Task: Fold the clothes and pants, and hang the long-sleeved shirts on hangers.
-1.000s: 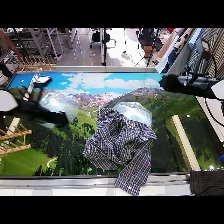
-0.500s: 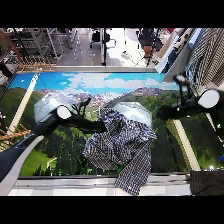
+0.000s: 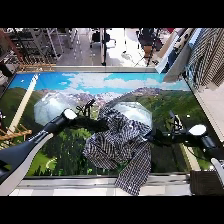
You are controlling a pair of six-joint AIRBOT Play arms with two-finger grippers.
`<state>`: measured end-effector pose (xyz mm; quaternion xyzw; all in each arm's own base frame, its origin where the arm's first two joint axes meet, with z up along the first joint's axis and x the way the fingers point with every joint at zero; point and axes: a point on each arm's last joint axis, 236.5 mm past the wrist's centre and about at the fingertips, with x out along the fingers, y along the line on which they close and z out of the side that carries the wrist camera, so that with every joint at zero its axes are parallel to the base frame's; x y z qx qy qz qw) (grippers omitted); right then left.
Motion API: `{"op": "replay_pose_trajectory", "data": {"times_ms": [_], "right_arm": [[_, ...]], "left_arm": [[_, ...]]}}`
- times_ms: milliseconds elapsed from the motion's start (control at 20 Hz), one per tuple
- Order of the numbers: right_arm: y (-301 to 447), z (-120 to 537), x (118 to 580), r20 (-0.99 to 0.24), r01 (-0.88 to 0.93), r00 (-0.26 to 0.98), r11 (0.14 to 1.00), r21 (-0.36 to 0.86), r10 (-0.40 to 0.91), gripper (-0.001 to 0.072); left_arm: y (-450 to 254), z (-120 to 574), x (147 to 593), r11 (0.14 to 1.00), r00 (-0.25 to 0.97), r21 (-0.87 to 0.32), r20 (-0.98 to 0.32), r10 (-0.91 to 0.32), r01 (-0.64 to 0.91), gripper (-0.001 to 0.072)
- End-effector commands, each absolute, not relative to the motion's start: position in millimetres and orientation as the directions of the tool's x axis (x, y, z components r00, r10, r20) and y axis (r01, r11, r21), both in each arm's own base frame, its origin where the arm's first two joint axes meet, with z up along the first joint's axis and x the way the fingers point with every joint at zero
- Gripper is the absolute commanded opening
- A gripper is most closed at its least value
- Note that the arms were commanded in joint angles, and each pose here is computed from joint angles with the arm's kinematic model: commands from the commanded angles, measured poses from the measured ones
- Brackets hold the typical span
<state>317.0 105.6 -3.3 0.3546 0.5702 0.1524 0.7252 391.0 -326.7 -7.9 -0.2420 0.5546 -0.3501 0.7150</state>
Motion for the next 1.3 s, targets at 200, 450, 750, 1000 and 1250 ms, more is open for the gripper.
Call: {"op": "replay_pose_trajectory", "data": {"times_ms": [200,450,750,1000,1250], "right_arm": [[79.5,-34.8,390.5,-0.654,0.336,0.547,0.579,0.743,0.522,0.0074],[90.6,136.7,460.4,-0.463,-0.056,0.672,0.663,0.747,0.578,0.0022],[152.7,428.5,391.5,-0.224,-0.538,0.751,0.772,0.338,0.621,0.0023],[199.0,416.7,368.3,-0.278,-0.578,0.713,0.764,0.287,0.644,0.0023],[285.7,265.9,410.6,-0.503,-0.552,0.535,0.731,0.4,0.679,0.0023]], "left_arm": [[-325.9,-5.6,394.1,0.63,0.148,-0.739,-0.614,-0.775,0.239,0.0018],[-279.1,87.0,449.8,0.604,0.32,-0.733,-0.517,-0.794,0.313,0.0016],[-175.4,346.3,435.1,0.633,0.61,-0.547,-0.256,-0.75,0.548,0.0016],[-46.6,311.3,404.5,0.956,0.768,-0.259,-0.581,-0.269,0.139,0.0017],[-25.3,195.5,396.7,0.973,0.566,-0.23,-0.802,-0.191,0.002,0.0321]]}}
